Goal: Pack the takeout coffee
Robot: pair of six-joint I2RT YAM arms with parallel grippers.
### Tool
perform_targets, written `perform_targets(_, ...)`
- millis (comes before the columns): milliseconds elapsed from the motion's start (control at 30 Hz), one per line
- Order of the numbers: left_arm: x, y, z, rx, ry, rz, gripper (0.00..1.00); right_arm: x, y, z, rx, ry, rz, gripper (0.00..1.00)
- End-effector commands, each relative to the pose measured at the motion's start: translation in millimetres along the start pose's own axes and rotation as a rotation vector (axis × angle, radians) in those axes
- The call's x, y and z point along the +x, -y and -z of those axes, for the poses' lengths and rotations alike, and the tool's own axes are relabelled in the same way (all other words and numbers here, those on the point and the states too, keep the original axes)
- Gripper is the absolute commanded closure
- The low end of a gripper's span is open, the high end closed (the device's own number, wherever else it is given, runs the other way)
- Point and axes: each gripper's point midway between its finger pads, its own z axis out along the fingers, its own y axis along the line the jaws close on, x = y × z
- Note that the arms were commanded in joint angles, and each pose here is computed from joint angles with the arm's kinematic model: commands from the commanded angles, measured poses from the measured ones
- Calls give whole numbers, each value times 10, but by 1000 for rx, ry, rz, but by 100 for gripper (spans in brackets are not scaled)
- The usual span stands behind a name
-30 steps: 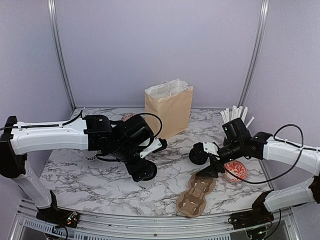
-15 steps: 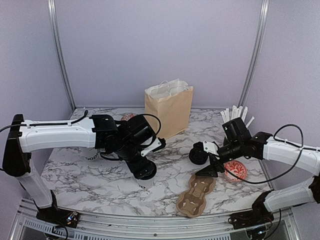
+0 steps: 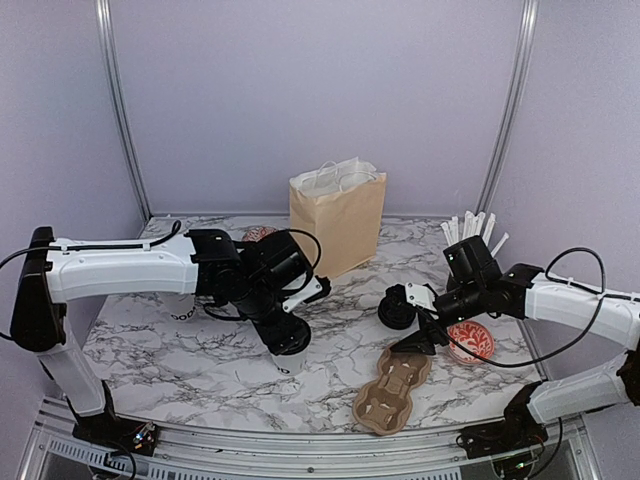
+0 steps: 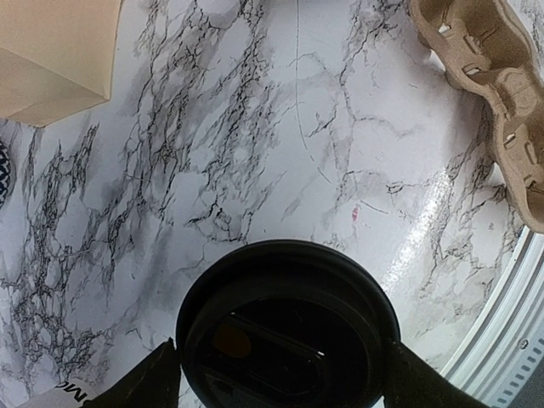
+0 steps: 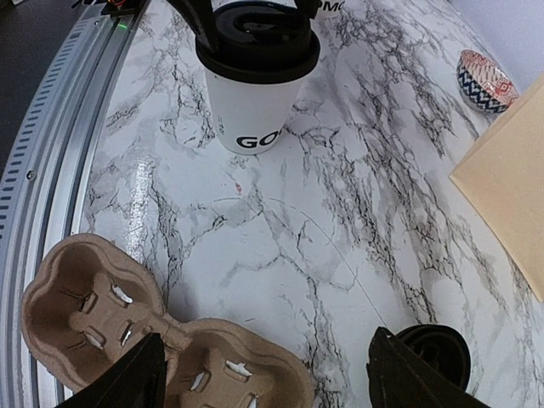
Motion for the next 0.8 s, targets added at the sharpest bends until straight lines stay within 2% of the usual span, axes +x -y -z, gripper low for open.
perform_targets(0, -59, -182, 140, -37, 18, 43, 20, -45, 57, 10, 9, 15, 13, 21)
perform_targets(233, -71, -801, 332, -115, 62, 158, 21, -26, 65, -5, 7, 8, 8, 21)
perform_targets(433, -71, -1563, 395, -209, 79, 299, 23, -10, 66, -11, 7, 2, 5, 21)
perform_targets(600, -105, -1521, 212, -95, 69, 315, 23, -4, 63, 0, 13, 0, 6, 21)
perform_targets(767, 23, -1615, 194, -163, 54, 477, 18, -13, 90, 2, 26, 1, -1, 21)
